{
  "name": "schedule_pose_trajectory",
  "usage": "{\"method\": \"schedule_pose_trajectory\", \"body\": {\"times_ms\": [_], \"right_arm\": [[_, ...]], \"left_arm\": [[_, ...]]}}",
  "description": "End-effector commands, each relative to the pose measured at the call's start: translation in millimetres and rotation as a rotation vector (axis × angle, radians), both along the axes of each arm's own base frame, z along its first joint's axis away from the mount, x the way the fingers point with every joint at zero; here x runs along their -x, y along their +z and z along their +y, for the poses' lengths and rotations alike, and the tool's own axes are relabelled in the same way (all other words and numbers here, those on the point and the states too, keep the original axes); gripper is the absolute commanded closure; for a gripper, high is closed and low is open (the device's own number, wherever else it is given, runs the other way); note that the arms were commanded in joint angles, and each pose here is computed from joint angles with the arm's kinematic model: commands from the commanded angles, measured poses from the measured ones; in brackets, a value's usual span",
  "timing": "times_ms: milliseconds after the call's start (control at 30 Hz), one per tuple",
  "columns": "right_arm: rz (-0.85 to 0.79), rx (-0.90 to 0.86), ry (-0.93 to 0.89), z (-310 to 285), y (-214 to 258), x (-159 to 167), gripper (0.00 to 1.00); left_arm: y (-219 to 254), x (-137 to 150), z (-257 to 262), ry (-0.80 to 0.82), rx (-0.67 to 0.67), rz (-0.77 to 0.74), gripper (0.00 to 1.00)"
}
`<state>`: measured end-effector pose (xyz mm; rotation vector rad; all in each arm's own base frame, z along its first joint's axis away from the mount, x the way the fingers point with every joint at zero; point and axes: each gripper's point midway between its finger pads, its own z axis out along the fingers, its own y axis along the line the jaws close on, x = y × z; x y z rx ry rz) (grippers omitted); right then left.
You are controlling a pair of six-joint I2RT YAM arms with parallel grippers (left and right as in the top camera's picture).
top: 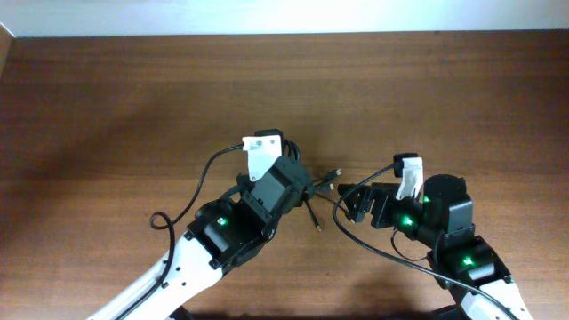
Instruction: Untangle cables
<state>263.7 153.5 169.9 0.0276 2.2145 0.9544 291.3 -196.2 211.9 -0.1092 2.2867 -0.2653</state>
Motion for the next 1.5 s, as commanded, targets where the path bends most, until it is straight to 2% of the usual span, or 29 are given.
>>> {"method": "schedule_pose_trajectory", "body": {"times_ms": [0, 167, 467, 700, 767, 800, 867, 900, 1000, 1033, 1267, 1367, 1467], "right_arm": [[0.05, -0.121, -0.029, 6, 15, -1, 0.01], [-0.007, -0.193, 0.067, 21, 37, 3, 0.01], [0.035, -0.18, 0.029, 17, 26, 0, 0.01], [0.074, -0.163, 0.013, 16, 14, -5, 0.0], [0.074, -0.163, 0.013, 16, 13, -5, 0.03], [0.074, -0.164, 0.013, 16, 14, -5, 0.07], [0.094, -0.188, -0.002, 17, 15, -5, 0.29], [0.098, -0.199, -0.005, 17, 16, -6, 0.32], [0.094, -0.221, 0.016, 21, 21, -4, 0.34], [0.105, -0.231, 0.009, 21, 21, -4, 0.4], [0.075, -0.226, -0.015, 18, 24, -10, 0.62], [0.072, -0.218, -0.034, 15, 23, -12, 0.78], [0.076, -0.241, -0.043, 16, 26, -14, 0.85]], "left_arm": [[18, 1, -18, -0.07, 0.091, -0.019, 1.0], [22, 10, -44, -0.184, 0.193, 0.019, 1.0], [46, 24, -87, -0.441, 0.307, -0.014, 1.0], [48, 25, -89, -0.464, 0.301, -0.03, 1.0], [47, 25, -89, -0.465, 0.298, -0.028, 1.0], [47, 25, -89, -0.465, 0.297, -0.028, 1.0], [47, 25, -89, -0.465, 0.297, -0.029, 1.0], [47, 25, -89, -0.467, 0.294, -0.031, 1.0], [47, 25, -89, -0.481, 0.278, -0.04, 1.0], [47, 25, -89, -0.481, 0.279, -0.04, 1.0], [44, 26, -87, -0.482, 0.268, -0.027, 1.0], [44, 29, -89, -0.496, 0.276, -0.019, 1.0], [45, 35, -95, -0.533, 0.299, -0.003, 1.0]]}}
